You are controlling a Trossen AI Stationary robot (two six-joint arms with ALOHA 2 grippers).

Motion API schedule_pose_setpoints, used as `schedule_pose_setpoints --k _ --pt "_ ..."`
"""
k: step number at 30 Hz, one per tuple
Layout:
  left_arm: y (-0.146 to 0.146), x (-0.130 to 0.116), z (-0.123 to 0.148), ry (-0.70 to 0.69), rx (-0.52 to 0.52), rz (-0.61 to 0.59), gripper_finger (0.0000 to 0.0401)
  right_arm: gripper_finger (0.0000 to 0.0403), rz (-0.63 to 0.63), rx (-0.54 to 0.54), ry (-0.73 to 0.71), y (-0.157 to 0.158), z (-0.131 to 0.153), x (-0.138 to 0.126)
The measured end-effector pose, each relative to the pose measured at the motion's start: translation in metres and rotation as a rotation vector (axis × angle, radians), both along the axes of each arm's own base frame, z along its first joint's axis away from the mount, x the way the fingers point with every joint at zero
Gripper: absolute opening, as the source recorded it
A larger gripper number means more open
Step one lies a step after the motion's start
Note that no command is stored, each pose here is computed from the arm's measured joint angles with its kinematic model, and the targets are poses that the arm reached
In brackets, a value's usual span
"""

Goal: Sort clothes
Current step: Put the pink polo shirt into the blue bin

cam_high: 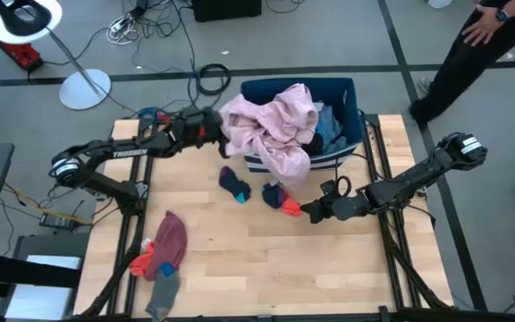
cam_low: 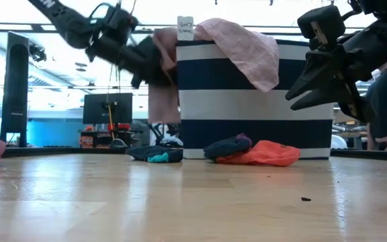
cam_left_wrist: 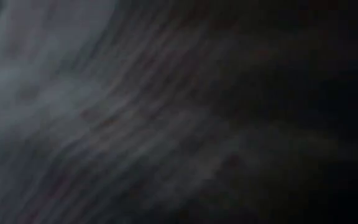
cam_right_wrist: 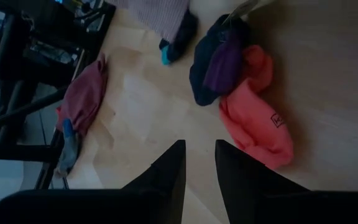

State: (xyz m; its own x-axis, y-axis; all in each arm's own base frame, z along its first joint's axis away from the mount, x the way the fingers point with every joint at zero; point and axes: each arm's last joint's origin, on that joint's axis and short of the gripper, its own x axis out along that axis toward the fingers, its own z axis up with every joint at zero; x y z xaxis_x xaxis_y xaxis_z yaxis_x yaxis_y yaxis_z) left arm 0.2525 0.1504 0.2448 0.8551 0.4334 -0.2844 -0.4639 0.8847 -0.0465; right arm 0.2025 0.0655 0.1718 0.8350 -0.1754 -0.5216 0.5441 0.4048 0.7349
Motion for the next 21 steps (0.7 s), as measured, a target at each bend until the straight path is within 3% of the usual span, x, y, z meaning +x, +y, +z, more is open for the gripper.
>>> schedule_pose_setpoints --k 6,10,17,21 --pt "0.006 0.014 0.056 -0.029 0.015 -0.033 0.0 0.0089 0.0 0.0 -0.002 0.0 0.0 0.0" --pt "0.006 0.019 0.102 -0.065 0.125 -0.066 0.0 0.0089 0.006 -0.009 0.0 0.0 0.0 0.0" --pt "0.005 0.028 0.146 -0.125 0.188 -0.089 0.0 0.0089 0.004 -0.039 0.0 -0.001 0.0 0.0" --pt "0.007 0.05 0.148 -0.121 0.158 -0.182 0.0 0.0089 0.005 -0.041 0.0 -0.001 0.0 0.0"
